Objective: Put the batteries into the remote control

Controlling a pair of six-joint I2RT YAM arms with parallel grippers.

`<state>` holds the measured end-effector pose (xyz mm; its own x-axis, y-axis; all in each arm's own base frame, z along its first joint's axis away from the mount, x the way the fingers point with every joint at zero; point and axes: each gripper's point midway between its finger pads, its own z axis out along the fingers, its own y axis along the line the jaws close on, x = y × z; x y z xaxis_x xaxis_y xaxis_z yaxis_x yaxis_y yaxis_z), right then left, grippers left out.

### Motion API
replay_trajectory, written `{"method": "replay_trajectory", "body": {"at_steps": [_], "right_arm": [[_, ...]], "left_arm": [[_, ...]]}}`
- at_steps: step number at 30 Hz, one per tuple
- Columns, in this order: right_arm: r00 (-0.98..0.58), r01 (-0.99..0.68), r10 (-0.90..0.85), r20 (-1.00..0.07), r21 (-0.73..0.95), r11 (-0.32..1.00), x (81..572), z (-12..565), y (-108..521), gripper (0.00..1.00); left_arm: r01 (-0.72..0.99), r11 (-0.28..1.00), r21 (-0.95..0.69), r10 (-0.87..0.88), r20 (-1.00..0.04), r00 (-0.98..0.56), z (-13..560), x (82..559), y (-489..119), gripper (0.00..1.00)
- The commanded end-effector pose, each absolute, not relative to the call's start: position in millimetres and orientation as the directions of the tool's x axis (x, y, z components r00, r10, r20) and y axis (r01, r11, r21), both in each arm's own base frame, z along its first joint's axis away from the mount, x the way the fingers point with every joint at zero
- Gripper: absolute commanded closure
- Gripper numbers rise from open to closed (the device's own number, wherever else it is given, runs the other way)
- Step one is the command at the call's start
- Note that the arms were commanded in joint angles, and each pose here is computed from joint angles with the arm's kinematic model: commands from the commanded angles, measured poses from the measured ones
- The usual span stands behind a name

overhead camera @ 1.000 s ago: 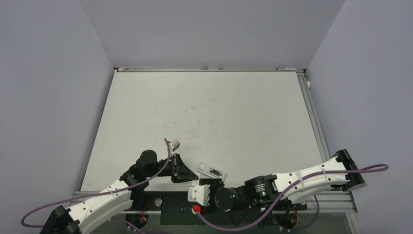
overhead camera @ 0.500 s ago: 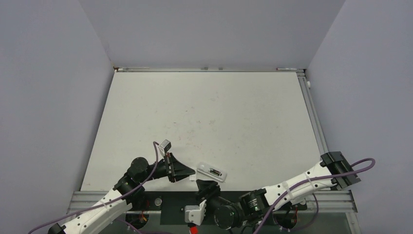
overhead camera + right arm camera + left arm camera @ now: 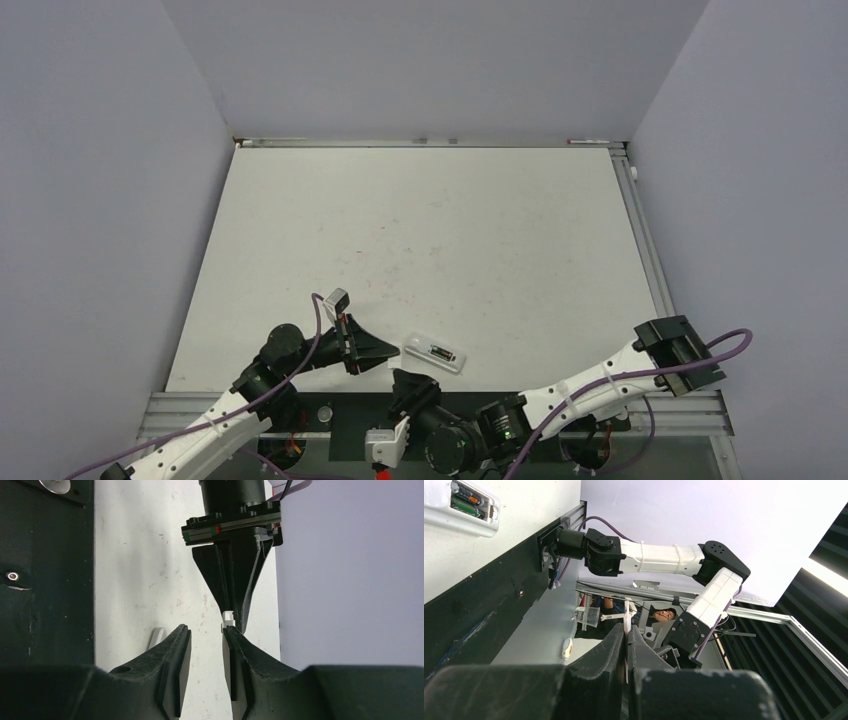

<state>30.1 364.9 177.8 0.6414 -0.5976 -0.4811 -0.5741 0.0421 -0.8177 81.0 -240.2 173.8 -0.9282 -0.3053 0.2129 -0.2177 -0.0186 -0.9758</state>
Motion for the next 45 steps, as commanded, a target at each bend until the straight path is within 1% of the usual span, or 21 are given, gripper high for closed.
{"method": "replay_trajectory", "body": {"at_steps": [1,12,20,22,25,29,37,38,39,41,43,45], "right_arm": [[0.636,-0.537,-0.595,-0.492,-0.836,0.117,39.0,201.3,373.2,0.71],[0.66,-0.478,-0.622,-0.421,-0.874,0.084,45.8,204.6,373.8,0.72],[0.652,-0.48,-0.633,-0.417,-0.873,0.081,54.8,198.1,374.8,0.72],[0.653,-0.48,-0.636,-0.412,-0.874,0.074,55.8,195.6,376.0,0.75],[0.653,-0.485,-0.635,-0.412,-0.872,0.067,56.4,192.8,377.7,0.84],[0.655,-0.488,-0.632,-0.414,-0.871,0.063,55.7,192.2,379.6,0.91],[0.652,-0.494,-0.631,-0.42,-0.867,0.066,57.1,193.7,379.5,0.92],[0.649,-0.497,-0.632,-0.423,-0.865,0.068,57.6,193.9,378.9,0.92],[0.643,-0.5,-0.636,-0.426,-0.863,0.072,58.8,194.5,377.5,0.92],[0.631,-0.51,-0.64,-0.439,-0.856,0.085,60.8,196.3,373.9,0.92],[0.616,-0.52,-0.643,-0.455,-0.848,0.103,63.1,198.6,369.6,0.92],[0.599,-0.532,-0.641,-0.479,-0.837,0.128,65.1,201.4,364.4,0.92]], "left_arm": [[-0.262,0.001,-0.965,-0.328,0.247,-0.912,151.6,83.9,-238.7,1.0],[-0.269,0.005,-0.963,-0.328,0.253,-0.91,149.2,83.6,-238.7,1.0],[-0.269,0.005,-0.963,-0.323,0.253,-0.912,149.4,82.8,-238.7,1.0],[-0.268,0.004,-0.963,-0.322,0.253,-0.912,150.0,82.7,-238.7,1.0],[-0.267,0.005,-0.964,-0.32,0.251,-0.914,150.2,82.2,-238.8,1.0],[-0.267,0.005,-0.964,-0.318,0.251,-0.914,149.8,81.9,-238.8,1.0],[-0.266,0.005,-0.964,-0.313,0.251,-0.916,149.3,80.7,-238.8,1.0],[-0.264,0.005,-0.965,-0.314,0.249,-0.916,149.2,80.9,-238.7,0.99],[-0.262,0.005,-0.965,-0.315,0.247,-0.916,149.0,81.1,-238.7,0.93],[-0.259,0.005,-0.966,-0.317,0.244,-0.916,148.3,81.5,-238.5,0.75],[-0.252,0.003,-0.968,-0.318,0.238,-0.918,149.0,81.8,-238.6,0.63],[-0.242,-0.006,-0.97,-0.32,0.231,-0.919,151.0,82.7,-238.5,0.57]]}}
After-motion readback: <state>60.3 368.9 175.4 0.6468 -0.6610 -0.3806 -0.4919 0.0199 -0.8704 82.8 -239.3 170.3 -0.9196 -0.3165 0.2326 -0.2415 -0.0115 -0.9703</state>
